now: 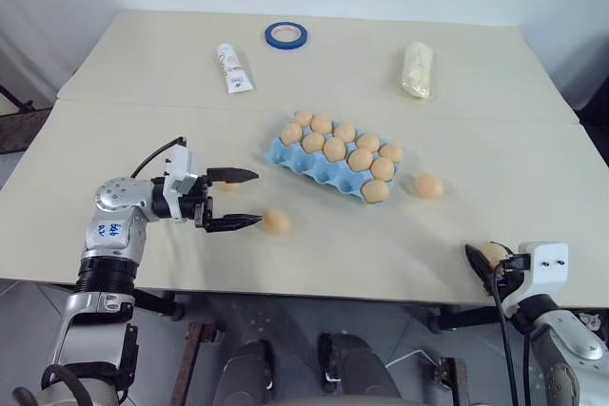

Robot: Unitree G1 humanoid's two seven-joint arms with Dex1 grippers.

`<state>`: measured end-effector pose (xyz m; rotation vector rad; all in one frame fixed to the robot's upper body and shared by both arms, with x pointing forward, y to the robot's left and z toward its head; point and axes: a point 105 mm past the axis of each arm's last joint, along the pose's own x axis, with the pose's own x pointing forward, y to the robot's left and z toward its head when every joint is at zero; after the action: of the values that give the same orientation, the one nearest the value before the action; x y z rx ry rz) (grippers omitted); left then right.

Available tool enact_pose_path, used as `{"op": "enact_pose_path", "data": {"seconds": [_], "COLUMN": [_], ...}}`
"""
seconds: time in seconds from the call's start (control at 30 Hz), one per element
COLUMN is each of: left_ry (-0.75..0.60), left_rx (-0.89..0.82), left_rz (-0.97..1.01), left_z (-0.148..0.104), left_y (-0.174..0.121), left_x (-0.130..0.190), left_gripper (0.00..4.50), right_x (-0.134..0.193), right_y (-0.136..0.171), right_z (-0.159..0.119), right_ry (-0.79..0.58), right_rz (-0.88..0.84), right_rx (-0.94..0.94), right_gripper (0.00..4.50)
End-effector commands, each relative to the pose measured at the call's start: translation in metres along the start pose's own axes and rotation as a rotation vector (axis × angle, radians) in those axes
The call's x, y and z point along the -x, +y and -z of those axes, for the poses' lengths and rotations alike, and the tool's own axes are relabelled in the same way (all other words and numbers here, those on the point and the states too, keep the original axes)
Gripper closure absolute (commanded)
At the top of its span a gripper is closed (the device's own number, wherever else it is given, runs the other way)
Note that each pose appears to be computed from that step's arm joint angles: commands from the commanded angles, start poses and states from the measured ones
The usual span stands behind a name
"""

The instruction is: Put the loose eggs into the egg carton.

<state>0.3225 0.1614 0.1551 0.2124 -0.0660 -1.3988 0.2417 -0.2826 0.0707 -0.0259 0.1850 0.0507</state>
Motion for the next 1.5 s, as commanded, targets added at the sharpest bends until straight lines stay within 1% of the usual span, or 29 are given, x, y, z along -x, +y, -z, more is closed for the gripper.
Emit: {"op": "enact_pose_path", "data": {"seconds": [0.03, 0.1, 0.2, 0.27, 0.4, 0.53, 0.67, 0.9, 1.1, 1.13, 1.17, 1.2, 1.43, 1.5], "left_ry": [-0.023, -0.025, -0.029, -0.030, -0.036, -0.028, -0.021, -0.016, -0.022, -0.024, -0.025, -0.027, -0.031, -0.033], "left_rx": [-0.054, -0.054, -0.057, -0.058, -0.061, -0.086, -0.093, -0.105, -0.110, -0.111, -0.113, -0.114, -0.119, -0.119], "left_rz": [-0.022, -0.024, -0.027, -0.030, -0.036, -0.047, -0.069, -0.109, -0.127, -0.128, -0.128, -0.128, -0.118, -0.118], "left_z": [-0.013, -0.014, -0.014, -0.015, -0.016, -0.013, -0.012, -0.014, -0.015, -0.016, -0.016, -0.017, -0.018, -0.018], "left_y": [0.001, 0.001, 0.001, 0.002, 0.003, 0.002, 0.001, -0.001, -0.001, -0.001, 0.000, 0.000, 0.001, 0.001], "left_x": [0.006, 0.008, 0.010, 0.010, 0.012, 0.016, 0.021, 0.028, 0.029, 0.028, 0.027, 0.027, 0.024, 0.025], "left_gripper": [0.00, 0.00, 0.00, 0.00, 0.00, 0.00, 0.00, 0.00, 0.00, 0.00, 0.00, 0.00, 0.00, 0.00], "right_x": [0.004, 0.000, -0.010, -0.017, -0.047, -0.073, -0.088, -0.099, -0.102, -0.102, -0.101, -0.100, -0.082, -0.071], "right_y": [0.012, 0.036, 0.065, 0.079, 0.121, 0.152, 0.175, 0.187, 0.191, 0.191, 0.190, 0.189, 0.161, 0.144], "right_z": [-0.036, -0.063, -0.090, -0.102, -0.128, -0.134, -0.132, -0.124, -0.125, -0.128, -0.131, -0.134, -0.142, -0.144], "right_ry": [-0.105, -0.172, -0.233, -0.253, -0.308, -0.295, -0.284, -0.261, -0.266, -0.273, -0.280, -0.287, -0.310, -0.317], "right_rz": [-0.045, -0.122, -0.202, -0.237, -0.329, -0.392, -0.452, -0.482, -0.498, -0.499, -0.500, -0.498, -0.490, -0.478], "right_rx": [0.046, 0.056, 0.046, 0.045, 0.066, 0.080, 0.128, 0.187, 0.207, 0.206, 0.206, 0.207, 0.228, 0.223], "right_gripper": [2.73, 2.73, 2.73, 2.73, 2.73, 2.73, 2.73, 2.73, 0.66, 0.51, 0.12, 0.04, 0.04, 0.04]}}
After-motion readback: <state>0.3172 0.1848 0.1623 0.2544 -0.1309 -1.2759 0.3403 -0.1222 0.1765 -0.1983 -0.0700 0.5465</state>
